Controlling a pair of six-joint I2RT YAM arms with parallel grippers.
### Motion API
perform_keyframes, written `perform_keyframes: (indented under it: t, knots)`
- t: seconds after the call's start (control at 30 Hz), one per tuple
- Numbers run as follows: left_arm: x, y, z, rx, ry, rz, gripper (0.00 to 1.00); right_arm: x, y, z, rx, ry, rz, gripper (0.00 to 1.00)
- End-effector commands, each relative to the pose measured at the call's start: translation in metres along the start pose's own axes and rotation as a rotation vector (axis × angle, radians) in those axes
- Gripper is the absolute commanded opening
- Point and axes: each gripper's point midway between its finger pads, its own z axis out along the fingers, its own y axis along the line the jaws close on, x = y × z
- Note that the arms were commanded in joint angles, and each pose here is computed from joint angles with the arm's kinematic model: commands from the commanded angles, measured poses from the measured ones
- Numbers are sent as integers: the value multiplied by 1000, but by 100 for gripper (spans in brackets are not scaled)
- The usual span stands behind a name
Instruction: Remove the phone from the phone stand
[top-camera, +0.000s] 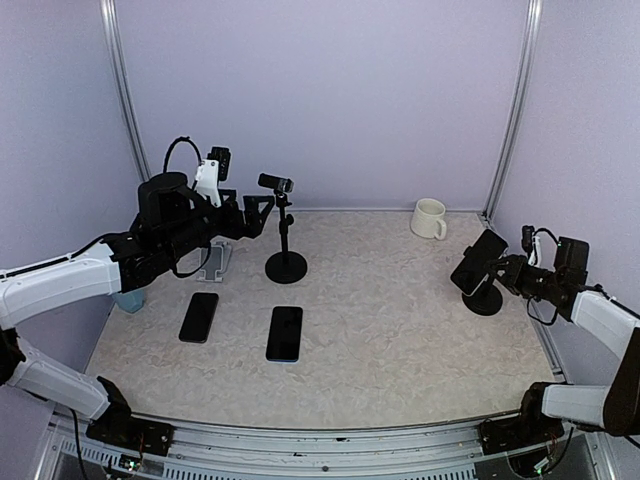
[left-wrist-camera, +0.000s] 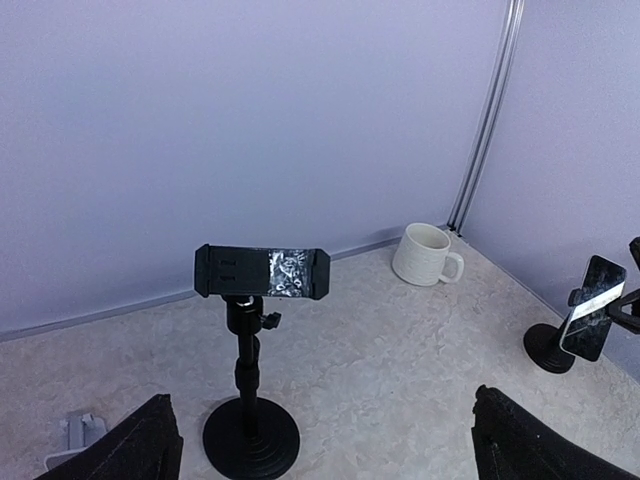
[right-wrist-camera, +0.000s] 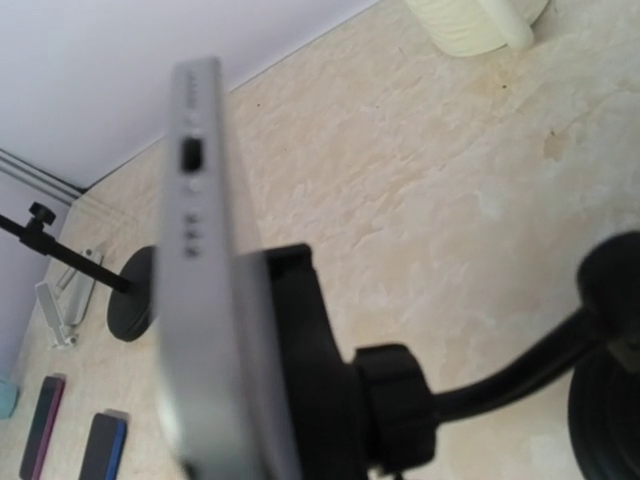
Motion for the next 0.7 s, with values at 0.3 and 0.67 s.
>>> perform_keyframes:
  t: [0.3, 0.67]
  knots:
    - [2, -1, -3, -4, 20, -16, 99, -17, 26, -6, -120, -43, -53, 15]
    - [16, -25, -19, 156, 59, -53, 99, -18, 57, -4, -207, -36, -96, 9]
